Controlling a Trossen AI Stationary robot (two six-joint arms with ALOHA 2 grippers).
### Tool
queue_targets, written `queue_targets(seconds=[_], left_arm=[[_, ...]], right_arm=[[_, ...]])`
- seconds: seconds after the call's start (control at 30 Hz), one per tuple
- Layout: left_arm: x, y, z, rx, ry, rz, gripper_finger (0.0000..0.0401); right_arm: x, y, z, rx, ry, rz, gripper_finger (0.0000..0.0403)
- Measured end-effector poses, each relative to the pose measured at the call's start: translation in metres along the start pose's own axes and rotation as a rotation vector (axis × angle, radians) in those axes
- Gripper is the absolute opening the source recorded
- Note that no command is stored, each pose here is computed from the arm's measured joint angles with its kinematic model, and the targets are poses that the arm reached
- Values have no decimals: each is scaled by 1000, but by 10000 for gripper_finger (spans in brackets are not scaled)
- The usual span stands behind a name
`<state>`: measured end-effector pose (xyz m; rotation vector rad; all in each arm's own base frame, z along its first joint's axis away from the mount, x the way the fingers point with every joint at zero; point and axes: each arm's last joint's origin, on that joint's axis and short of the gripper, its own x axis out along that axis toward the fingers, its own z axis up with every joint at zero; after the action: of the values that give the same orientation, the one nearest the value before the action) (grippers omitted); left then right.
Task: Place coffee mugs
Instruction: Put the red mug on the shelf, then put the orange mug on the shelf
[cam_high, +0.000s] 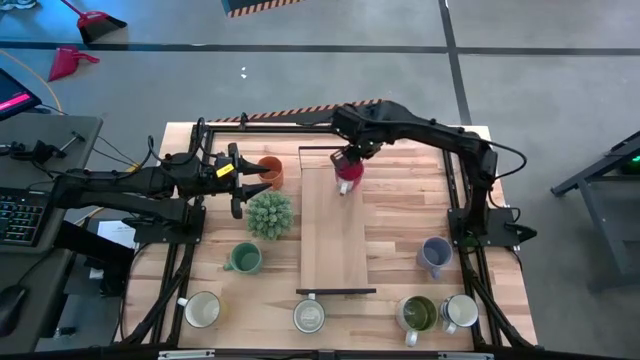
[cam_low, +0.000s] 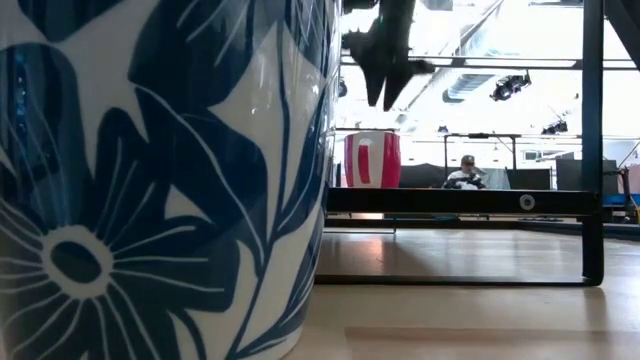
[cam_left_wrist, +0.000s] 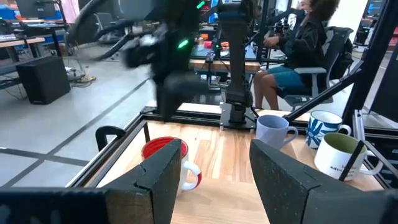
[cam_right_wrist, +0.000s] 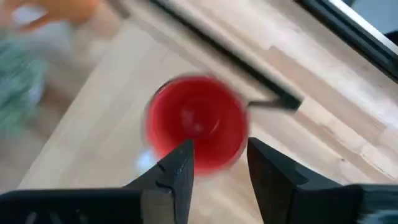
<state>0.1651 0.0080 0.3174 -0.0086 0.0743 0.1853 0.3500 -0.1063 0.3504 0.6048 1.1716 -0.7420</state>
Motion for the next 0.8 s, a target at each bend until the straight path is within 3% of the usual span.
queue_targets(seconds=[0.13,0.27,0.43,0.63,0.8], left_arm=[[0,0,0,0,0,4,180],[0,0,0,0,1,5,180],[0,0,0,-11,5,-5,180],[0,-1,-1,-36,9,-23,180],[0,1,-2,-75,15,27,180]], right_arm=[[-34,20,-27,-144,-25,-51,126],[-70,39,-61,-272,-150,-16,126],[-98,38,-112,-363,-252,-28,126],[-84,8,-176,-308,-354,-16,126],[-53,-23,-217,-257,-460,168,126]])
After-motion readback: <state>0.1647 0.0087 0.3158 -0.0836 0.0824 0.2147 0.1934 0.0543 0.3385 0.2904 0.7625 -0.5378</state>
